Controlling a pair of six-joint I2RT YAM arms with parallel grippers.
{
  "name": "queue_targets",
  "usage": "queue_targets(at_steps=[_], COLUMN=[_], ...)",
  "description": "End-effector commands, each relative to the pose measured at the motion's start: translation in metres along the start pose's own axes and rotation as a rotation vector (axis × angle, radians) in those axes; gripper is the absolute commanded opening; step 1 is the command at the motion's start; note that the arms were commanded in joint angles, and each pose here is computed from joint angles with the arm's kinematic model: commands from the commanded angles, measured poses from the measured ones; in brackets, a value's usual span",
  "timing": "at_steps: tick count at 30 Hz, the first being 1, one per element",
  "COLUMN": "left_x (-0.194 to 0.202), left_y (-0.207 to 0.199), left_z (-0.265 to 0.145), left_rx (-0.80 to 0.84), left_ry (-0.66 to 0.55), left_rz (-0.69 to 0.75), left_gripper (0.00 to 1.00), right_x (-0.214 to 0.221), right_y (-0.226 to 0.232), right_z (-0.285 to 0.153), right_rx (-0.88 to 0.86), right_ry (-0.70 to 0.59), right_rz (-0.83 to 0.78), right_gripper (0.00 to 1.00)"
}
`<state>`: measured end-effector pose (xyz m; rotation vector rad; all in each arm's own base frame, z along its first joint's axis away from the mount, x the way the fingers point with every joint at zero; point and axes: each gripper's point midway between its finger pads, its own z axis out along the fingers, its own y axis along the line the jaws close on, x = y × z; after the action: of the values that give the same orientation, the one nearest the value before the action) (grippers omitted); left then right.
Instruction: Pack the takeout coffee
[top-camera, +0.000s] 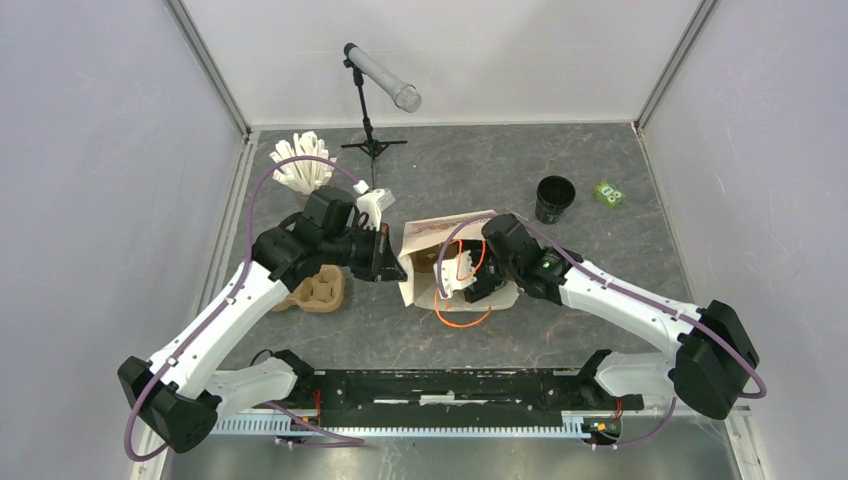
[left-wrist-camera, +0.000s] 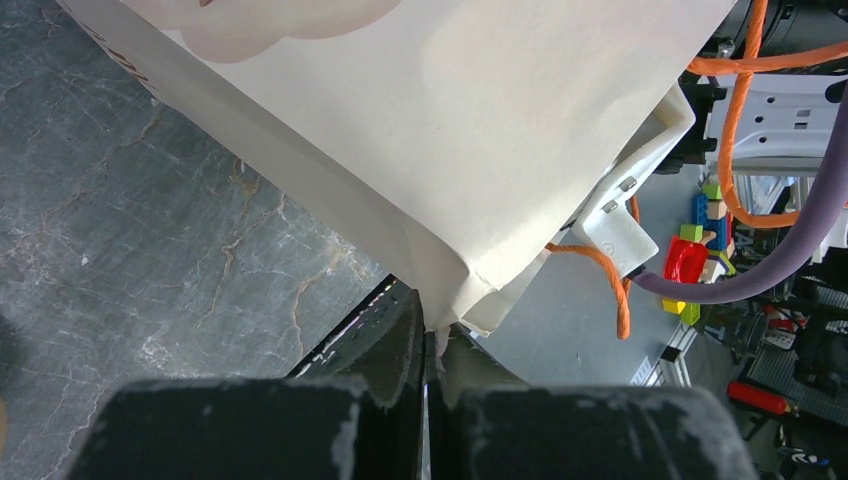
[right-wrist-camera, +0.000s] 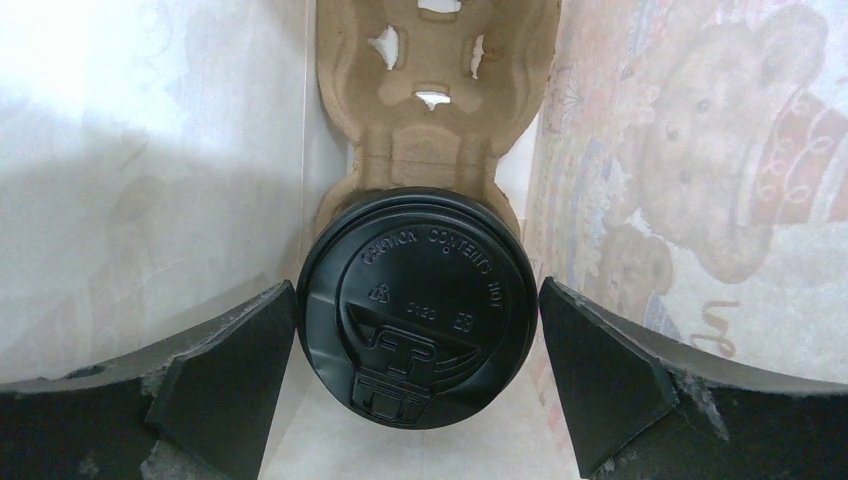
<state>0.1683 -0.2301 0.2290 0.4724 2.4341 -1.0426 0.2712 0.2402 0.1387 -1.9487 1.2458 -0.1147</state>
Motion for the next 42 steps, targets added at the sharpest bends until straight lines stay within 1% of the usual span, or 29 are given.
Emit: queue_targets(at_steps=[1, 8, 12, 15, 22, 33, 42], left_x=[-0.009, -0.009, -0.009, -0.01, -0.014, -0.019, -0.021], left_y=[-0.008, -0.009, -0.01, -0.011, -0.015, -0.029, -0.029], left_z=[-0.007, -0.007, -0.007, -0.008, -0.01, -0.013, -0.011], left_rx=[0.013, 0.015, 0.018, 0.019, 0.02, 0.07, 0.057], left_ry=[-0.017, -0.015, -0.018, -0.02, -0.021, -0.02, -0.005], left_rz=[0.031, 0.03, 0.029, 0.028, 0.016, -0.054, -0.105], left_gripper=[0.02, 0.02, 0.02, 0.02, 0.02, 0.02, 0.02], right_x=[-0.016, -0.026, -0.03, -0.032, -0.04, -0.055, -0.067], right_y=[-0.03, -0.033, -0.033, -0.032, -0.033, -0.032, -0.059], right_z=[-0.014, -0.015, -0.016, -0.017, -0.021, -0.028, -0.048], right_rx=[0.086, 0.094, 0.09, 0.088, 0.067, 0.038, 0.085], right_ry=[-0.044, -0.086, -0.101, -0.107, -0.121, -0.143, -0.158], right_rz=[-0.003, 0.03, 0.03, 0.027, 0.02, 0.025, 0.045], right_gripper=[0.98, 0.98, 0.91, 0.89, 0.78, 0.72, 0.63])
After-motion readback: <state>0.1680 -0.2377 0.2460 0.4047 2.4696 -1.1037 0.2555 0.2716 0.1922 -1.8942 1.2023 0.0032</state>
